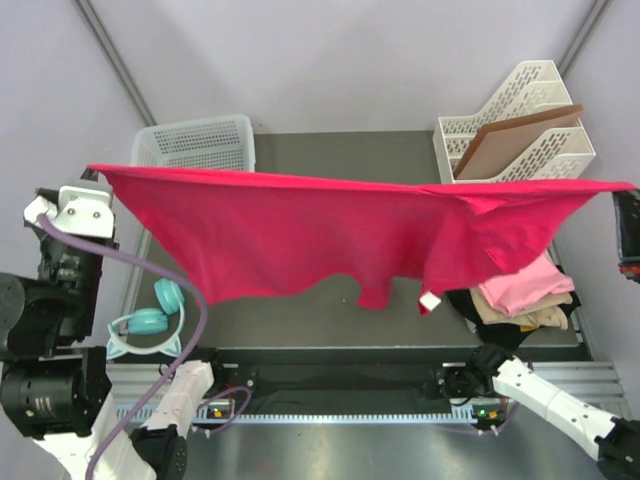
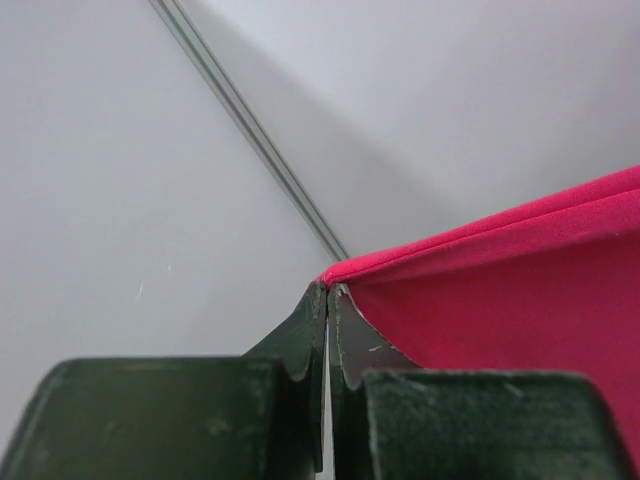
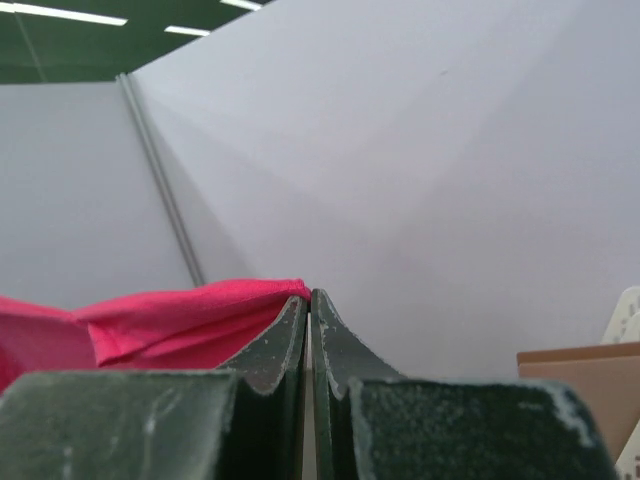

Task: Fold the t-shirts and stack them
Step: Flatten out the tshirt, then fold the flattened tshirt in 1/3 of the way

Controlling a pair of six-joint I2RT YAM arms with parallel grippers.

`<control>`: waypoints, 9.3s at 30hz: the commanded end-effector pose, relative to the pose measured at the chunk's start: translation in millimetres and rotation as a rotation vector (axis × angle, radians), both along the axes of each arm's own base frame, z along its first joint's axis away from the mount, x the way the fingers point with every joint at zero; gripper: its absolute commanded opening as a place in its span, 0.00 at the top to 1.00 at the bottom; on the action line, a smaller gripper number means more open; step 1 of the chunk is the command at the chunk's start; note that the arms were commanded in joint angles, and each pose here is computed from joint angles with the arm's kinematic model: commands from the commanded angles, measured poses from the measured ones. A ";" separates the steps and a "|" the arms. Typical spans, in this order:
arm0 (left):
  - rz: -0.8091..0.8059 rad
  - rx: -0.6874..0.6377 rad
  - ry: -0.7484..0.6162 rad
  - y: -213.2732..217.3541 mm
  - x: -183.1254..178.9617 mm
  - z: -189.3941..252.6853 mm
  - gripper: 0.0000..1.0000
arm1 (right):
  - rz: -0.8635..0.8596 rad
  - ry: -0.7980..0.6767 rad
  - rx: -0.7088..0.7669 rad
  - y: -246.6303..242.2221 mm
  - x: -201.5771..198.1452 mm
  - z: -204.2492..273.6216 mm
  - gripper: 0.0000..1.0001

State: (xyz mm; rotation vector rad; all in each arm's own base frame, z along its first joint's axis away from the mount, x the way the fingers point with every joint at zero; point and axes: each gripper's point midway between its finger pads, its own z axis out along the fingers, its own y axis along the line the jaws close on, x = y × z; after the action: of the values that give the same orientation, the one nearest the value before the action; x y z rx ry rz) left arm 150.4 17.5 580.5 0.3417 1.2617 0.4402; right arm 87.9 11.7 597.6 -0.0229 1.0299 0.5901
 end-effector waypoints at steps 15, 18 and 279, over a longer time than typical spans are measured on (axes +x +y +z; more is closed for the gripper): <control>0.112 0.162 0.561 35.2 117.0 -250.5 1.00 | -0.274 0.675 -0.424 88.9 233.2 -167.3 1.00; 0.149 0.187 0.626 46.8 158.1 -289.7 1.00 | -0.303 0.785 -0.445 84.6 280.1 -209.8 1.00; -0.120 0.077 1.561 8.1 245.1 -579.4 0.42 | 0.013 1.660 -0.337 146.8 318.7 -571.8 0.66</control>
State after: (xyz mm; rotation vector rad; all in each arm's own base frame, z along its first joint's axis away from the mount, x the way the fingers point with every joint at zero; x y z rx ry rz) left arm 403.7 28.2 26.0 0.8901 2.6179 0.0908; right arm 396.2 155.6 27.5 0.2119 2.7406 0.3636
